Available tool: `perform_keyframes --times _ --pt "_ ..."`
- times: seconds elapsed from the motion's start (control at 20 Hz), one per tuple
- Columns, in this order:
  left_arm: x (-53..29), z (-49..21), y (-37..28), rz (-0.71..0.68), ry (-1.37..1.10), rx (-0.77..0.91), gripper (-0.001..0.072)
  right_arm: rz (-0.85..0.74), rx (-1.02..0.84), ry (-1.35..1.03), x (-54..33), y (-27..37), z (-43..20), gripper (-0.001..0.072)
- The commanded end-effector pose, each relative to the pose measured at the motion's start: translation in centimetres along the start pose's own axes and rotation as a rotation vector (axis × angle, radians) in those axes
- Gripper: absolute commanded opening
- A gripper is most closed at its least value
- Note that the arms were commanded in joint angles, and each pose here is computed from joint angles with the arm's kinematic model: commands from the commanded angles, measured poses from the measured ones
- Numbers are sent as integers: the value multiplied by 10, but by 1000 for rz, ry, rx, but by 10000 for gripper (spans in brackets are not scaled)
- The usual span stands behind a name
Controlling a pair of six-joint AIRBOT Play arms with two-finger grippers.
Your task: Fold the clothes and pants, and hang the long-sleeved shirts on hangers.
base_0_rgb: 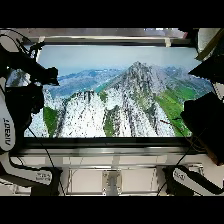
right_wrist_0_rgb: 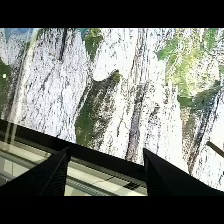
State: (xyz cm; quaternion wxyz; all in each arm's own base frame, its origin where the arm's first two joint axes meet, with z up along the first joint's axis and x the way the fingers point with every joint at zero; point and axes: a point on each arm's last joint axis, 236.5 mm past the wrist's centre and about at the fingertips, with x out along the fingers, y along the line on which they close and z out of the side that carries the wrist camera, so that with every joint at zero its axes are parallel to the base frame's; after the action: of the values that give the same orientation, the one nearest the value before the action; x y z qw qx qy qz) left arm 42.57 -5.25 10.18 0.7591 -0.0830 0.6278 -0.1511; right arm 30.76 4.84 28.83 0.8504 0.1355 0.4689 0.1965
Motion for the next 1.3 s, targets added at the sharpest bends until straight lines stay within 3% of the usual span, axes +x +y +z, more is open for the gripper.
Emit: perform_keyframes --times 0.0,0.8,0.85,0.9,0.95,1.0,1.05,1.25 --pt "0 0 0 0 0 -1 23 -42 2 4 0 -9 -1 511" --pt "8 7 9 18 -9 36 42 -47 -26 -39 0 -10 9 511" --pt "13 6 27 74 7 49 132 -48 -26 -56 0 -10 13 511" --pt "16 2 59 178 41 23 329 -49 -26 -67 -1 -10 16 511" --pt "16 -5 98 297 75 -44 639 -49 -26 -67 -1 -10 16 511" --pt "14 -11 132 385 93 -136 690 -49 -26 -66 -1 -10 16 511" --pt "14 -16 161 415 98 -206 693 -49 -26 -66 -1 -10 16 510" --pt "-1 -40 237 314 20 -384 692 -51 -26 -66 0 -11 16 511"
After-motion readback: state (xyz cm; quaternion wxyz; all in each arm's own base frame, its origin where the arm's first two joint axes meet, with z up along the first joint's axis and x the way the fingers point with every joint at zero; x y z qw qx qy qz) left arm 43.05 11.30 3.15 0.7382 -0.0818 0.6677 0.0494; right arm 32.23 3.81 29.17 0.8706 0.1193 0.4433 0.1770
